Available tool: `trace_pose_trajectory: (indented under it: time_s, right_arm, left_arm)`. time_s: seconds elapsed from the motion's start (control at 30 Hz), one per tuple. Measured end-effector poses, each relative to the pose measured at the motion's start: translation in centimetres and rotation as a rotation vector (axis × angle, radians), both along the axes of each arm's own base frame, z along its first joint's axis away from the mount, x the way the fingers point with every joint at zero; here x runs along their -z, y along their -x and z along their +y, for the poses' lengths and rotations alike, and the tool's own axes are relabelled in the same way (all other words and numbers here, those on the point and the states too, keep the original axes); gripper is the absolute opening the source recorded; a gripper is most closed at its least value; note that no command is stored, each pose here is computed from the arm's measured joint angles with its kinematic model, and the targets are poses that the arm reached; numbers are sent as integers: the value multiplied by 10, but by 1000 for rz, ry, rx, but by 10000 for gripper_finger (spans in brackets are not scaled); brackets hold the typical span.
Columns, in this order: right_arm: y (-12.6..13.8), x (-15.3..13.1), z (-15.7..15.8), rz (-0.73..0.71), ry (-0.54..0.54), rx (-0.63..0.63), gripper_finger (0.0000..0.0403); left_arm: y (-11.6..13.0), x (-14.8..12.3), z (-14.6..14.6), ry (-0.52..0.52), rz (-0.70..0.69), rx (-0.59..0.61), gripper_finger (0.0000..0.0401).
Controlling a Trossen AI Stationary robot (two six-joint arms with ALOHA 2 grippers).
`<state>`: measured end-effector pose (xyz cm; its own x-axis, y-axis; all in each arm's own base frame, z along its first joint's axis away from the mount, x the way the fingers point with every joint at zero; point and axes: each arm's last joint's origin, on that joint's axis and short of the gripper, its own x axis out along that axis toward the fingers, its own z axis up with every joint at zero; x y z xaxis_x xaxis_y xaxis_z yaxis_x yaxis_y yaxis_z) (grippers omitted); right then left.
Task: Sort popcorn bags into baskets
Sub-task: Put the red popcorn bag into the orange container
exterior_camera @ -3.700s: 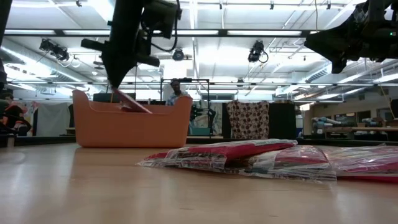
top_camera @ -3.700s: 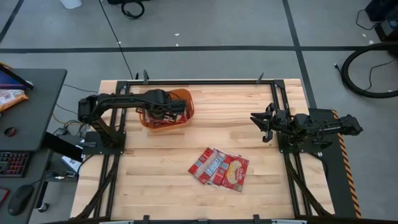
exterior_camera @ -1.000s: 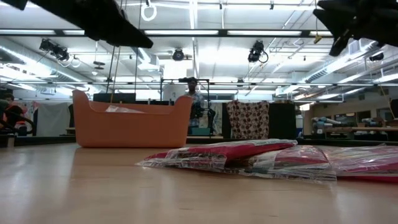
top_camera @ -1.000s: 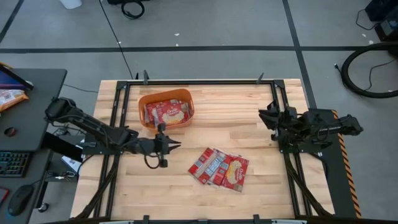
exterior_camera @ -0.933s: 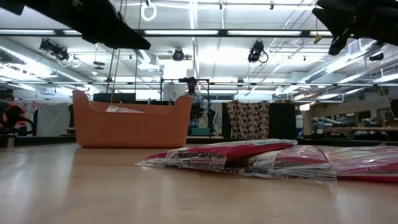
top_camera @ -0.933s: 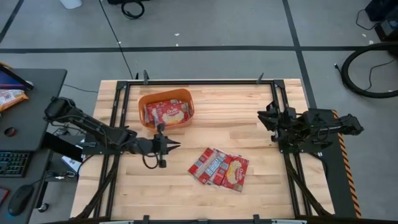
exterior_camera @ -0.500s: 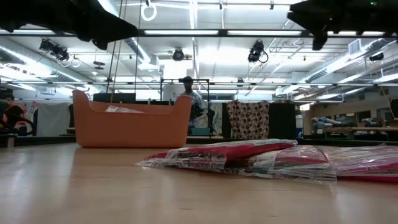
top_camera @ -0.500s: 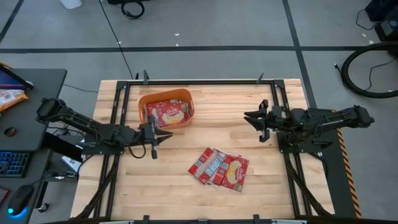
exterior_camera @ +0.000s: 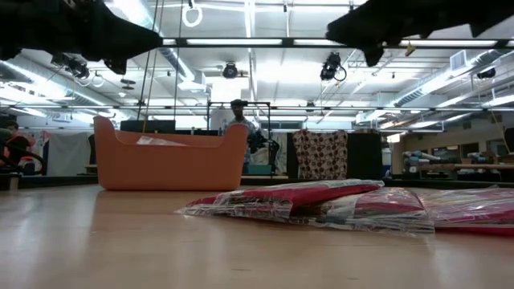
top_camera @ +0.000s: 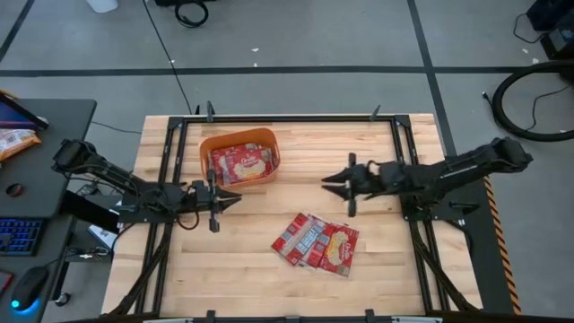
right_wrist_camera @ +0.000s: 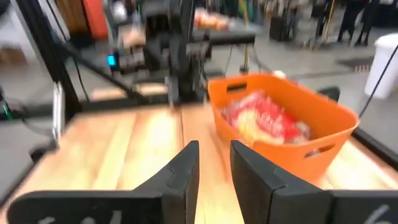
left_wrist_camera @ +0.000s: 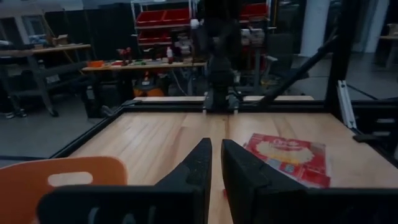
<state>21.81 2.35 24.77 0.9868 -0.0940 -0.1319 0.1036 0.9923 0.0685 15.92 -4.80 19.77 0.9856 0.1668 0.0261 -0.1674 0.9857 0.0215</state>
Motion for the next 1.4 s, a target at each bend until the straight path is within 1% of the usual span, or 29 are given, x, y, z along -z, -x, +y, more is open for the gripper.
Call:
trace_pose_trajectory:
  time_s: [0.13,0.37,0.57,0.7,0.93,1.07,1.13,1.23,1.3,1.4]
  right_arm:
    - [-25,1,9,139,50,-40,95]
    - [-58,14,35,353,152,-152,95]
    - [-75,33,62,559,225,-214,99]
    - [-82,51,79,696,282,-246,118]
    - [-94,74,103,779,365,-330,176]
    - [-96,92,108,830,409,-358,194]
    - [-95,100,109,864,447,-373,195]
    - [-96,108,110,891,493,-385,185]
    - [-97,113,110,904,511,-374,172]
    - [-98,116,110,904,521,-365,140]
  left_arm:
    - [0,0,0,0,0,-7,40]
    - [0,0,3,12,-5,-86,40]
    - [0,0,3,80,-18,-87,40]
    - [0,0,3,81,-17,-90,41]
    - [0,1,3,75,-1,-91,41]
    - [0,2,3,73,8,-91,41]
    - [0,3,3,82,8,-91,41]
    - [0,3,3,92,10,-91,41]
    - [0,4,3,89,17,-91,41]
    - [0,4,3,88,18,-91,41]
